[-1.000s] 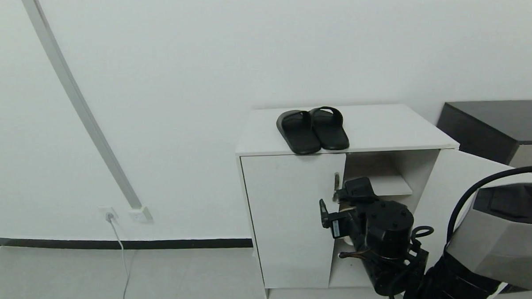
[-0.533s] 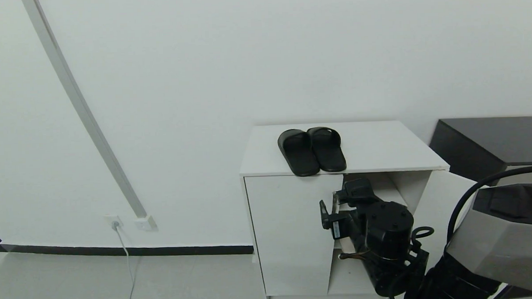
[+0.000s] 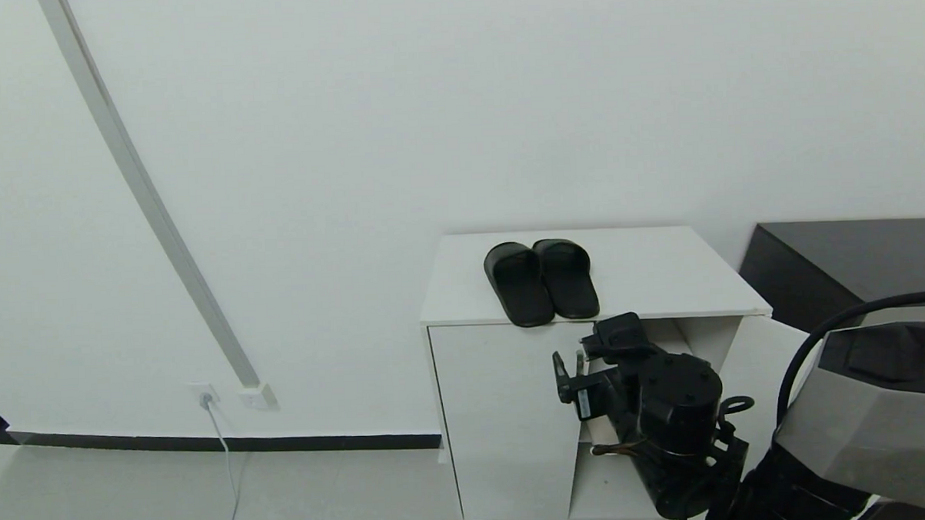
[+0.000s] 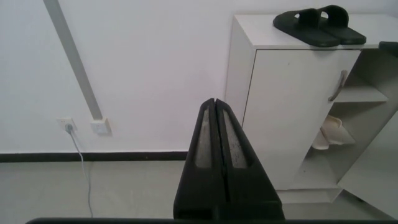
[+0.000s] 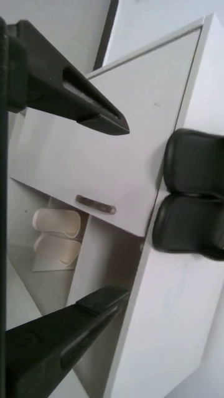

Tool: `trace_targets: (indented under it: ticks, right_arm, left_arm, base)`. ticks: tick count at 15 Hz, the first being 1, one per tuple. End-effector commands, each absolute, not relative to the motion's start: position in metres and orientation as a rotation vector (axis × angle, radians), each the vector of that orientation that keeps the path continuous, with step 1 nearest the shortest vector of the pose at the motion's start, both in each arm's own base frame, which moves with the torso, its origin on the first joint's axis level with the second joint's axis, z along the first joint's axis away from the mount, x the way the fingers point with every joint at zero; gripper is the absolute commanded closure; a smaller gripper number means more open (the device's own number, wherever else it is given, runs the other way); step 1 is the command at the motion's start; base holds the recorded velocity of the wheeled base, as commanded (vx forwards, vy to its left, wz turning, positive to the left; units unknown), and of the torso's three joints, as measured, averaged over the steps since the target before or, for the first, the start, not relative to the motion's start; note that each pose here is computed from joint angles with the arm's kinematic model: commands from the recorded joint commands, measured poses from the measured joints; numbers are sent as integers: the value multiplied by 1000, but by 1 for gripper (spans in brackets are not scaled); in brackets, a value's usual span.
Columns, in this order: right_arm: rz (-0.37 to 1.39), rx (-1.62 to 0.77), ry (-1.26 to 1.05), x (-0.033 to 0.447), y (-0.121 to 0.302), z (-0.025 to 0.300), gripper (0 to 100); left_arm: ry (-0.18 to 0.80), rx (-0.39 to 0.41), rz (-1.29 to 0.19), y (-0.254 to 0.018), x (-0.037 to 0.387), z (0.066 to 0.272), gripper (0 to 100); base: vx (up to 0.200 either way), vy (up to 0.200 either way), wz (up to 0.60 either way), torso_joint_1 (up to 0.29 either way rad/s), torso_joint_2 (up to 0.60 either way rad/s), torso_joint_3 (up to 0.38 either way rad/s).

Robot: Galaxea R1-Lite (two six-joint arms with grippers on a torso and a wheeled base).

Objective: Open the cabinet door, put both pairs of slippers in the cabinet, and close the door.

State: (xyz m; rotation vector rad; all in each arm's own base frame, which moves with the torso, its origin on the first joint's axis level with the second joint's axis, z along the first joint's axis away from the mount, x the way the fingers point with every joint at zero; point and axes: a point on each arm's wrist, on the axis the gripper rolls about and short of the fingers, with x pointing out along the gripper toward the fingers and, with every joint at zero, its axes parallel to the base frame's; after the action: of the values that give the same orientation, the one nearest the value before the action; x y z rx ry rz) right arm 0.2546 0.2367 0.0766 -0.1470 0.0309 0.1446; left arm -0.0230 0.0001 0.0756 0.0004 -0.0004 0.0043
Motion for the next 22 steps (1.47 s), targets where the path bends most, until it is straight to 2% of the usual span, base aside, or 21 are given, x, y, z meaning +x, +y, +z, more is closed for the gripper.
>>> trace_targets:
  ticks: [1, 2, 6, 10, 16, 22]
  right_arm:
    - [147, -165, 39, 257, 238, 70, 0]
    - [145, -163, 38, 259, 238, 70, 0]
    - [113, -59, 86, 288, 250, 109, 0]
    - [109, -1, 176, 299, 262, 141, 0]
    - [122, -25, 221, 305, 268, 120, 0]
    - [138, -24, 253, 317, 275, 92, 0]
  left_arm:
    - [0, 0, 5, 0, -23, 76, 100]
    - [0, 0, 5, 0, -23, 76, 100]
    - [0, 0, 3, 0, -23, 76, 100]
    - [2, 0, 3, 0, -23, 76, 100]
    - [0, 0, 5, 0, -23, 76, 100]
    - [0, 2, 5, 0, -23, 76, 100]
  base:
    - [0, 0, 0, 0, 0, 0]
    - [0, 0, 0, 0, 0, 0]
    - [0, 0, 0, 0, 0, 0]
    - [200, 0, 0, 1, -6, 4]
    - [200, 0, 0, 8, 5, 4]
    - [0, 0, 0, 0, 0, 0]
